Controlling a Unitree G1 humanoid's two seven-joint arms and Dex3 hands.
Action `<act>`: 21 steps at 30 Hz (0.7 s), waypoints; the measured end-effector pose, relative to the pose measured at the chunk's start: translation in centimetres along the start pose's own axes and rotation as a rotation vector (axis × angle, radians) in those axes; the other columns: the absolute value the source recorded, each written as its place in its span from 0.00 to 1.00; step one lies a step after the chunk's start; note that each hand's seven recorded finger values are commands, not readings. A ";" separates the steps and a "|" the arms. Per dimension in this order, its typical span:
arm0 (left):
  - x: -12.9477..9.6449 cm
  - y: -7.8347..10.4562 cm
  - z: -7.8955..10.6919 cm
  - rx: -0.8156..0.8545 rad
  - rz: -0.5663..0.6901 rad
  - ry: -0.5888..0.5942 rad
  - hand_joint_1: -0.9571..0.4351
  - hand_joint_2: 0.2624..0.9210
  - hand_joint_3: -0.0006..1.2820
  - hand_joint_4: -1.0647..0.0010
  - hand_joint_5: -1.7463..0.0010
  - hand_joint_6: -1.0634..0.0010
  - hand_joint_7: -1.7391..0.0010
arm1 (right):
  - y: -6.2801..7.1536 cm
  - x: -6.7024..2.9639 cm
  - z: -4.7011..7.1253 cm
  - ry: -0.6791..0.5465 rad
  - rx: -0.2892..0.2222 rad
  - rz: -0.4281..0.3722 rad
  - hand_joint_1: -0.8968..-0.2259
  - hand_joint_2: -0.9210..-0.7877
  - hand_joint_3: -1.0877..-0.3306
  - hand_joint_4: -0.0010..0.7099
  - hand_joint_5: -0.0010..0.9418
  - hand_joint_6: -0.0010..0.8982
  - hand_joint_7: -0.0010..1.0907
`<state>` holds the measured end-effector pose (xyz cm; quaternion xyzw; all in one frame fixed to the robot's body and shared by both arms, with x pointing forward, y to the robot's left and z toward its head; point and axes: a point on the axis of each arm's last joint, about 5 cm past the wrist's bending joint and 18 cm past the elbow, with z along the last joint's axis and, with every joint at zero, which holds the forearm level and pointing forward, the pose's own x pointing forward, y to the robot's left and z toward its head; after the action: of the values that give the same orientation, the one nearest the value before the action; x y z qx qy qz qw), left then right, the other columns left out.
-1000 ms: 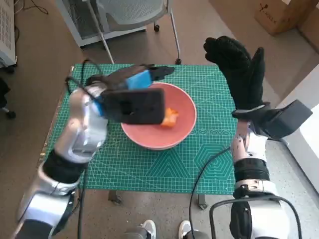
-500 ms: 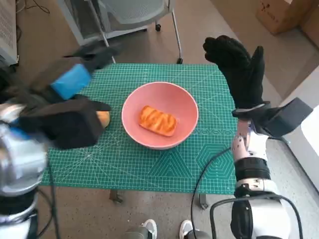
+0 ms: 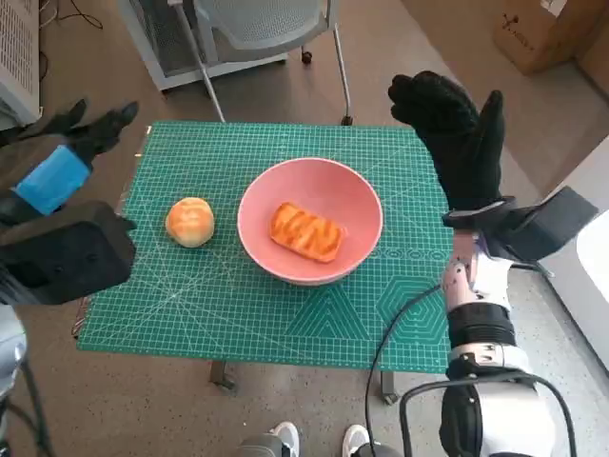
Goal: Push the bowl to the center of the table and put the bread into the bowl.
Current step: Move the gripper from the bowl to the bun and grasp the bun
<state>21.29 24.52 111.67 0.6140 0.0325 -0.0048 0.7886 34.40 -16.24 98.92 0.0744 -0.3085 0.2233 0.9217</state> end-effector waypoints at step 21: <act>2.8 -2.2 -0.4 0.034 -0.133 0.055 0.73 0.68 0.00 1.00 1.00 0.85 1.00 | 0.0 0.07 -0.3 0.035 0.009 0.007 0.22 0.00 0.51 0.32 0.01 0.44 0.01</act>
<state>23.99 24.49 109.24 0.6236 0.0948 -0.0409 0.7749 34.62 -16.14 98.72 0.0736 -0.2915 0.2290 0.9258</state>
